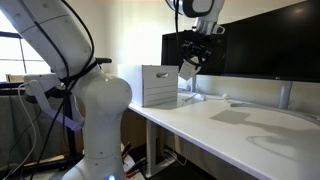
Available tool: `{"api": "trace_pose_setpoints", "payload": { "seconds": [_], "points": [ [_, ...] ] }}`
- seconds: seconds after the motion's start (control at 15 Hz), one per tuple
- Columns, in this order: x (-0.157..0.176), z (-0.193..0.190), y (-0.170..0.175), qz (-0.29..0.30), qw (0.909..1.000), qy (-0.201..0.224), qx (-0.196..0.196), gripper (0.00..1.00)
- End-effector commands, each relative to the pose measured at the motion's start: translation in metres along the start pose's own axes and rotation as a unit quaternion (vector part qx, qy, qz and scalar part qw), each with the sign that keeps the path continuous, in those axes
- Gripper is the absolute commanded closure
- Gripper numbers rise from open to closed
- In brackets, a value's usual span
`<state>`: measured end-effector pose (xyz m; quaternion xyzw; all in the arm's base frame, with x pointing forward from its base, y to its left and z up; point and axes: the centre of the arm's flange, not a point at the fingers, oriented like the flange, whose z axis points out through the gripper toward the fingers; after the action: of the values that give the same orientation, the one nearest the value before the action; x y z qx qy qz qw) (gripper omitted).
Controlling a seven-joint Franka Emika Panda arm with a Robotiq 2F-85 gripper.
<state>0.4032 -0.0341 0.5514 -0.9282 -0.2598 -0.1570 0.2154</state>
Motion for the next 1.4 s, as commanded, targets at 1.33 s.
{"api": "trace_pose_setpoints", "payload": {
  "seconds": [1.33],
  "points": [
    [-0.080,0.067,0.108,0.165,0.9802,0.002,0.109,0.67]
  ]
}}
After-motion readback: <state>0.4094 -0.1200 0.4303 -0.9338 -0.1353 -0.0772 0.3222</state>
